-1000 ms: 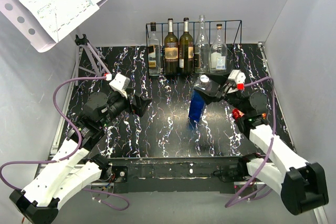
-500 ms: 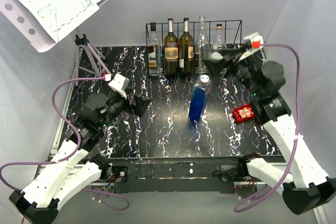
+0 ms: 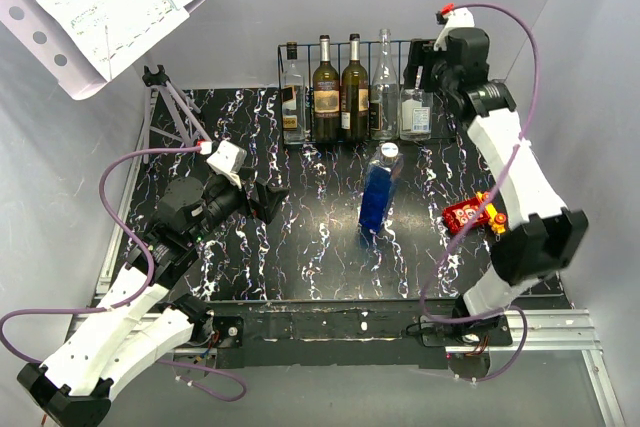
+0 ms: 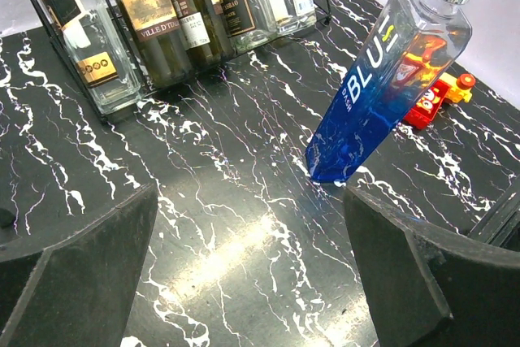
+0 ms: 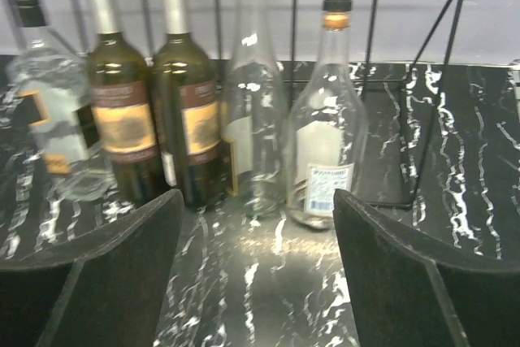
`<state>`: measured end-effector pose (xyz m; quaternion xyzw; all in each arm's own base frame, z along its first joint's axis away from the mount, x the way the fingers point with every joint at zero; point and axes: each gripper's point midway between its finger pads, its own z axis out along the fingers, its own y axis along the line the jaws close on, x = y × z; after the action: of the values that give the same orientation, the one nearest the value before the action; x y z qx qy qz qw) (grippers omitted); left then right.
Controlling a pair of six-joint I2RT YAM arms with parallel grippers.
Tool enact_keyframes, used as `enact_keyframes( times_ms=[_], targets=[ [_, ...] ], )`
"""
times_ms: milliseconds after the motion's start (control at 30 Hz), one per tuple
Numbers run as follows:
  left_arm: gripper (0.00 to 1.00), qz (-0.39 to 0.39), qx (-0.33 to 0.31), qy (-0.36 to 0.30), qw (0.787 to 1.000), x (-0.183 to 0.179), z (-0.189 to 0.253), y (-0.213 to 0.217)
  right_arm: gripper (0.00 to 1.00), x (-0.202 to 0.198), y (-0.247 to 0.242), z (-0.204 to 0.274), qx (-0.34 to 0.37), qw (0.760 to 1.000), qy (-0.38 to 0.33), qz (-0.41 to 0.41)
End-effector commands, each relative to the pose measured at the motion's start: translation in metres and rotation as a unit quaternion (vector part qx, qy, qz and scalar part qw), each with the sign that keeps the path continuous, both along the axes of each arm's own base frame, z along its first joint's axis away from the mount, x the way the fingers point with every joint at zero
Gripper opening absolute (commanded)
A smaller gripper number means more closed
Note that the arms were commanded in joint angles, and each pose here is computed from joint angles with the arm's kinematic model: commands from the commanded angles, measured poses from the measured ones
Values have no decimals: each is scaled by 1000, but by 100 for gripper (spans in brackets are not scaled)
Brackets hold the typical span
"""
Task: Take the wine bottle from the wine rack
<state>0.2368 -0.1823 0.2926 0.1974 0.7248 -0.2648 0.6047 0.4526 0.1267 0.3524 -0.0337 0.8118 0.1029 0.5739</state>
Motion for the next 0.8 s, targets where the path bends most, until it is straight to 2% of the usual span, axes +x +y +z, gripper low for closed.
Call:
enact_keyframes(
  times_ms=[0,233,433,767],
  targets=[
    [98,-13,-2,-2,1000,-6,2,-3,79,45,-27,-3,-48,998,6,-38],
    [98,-16,-4,-9,1000,-9,6,-2,73,111,-39,-26,-35,999,11,-34],
    [98,-10,-2,-12,1000,-8,6,0,65,145,-29,-49,-4,1000,-1,4],
    [98,-12,2,-8,1000,-7,4,-1,66,196,-22,-78,3,1000,-23,6]
  ],
)
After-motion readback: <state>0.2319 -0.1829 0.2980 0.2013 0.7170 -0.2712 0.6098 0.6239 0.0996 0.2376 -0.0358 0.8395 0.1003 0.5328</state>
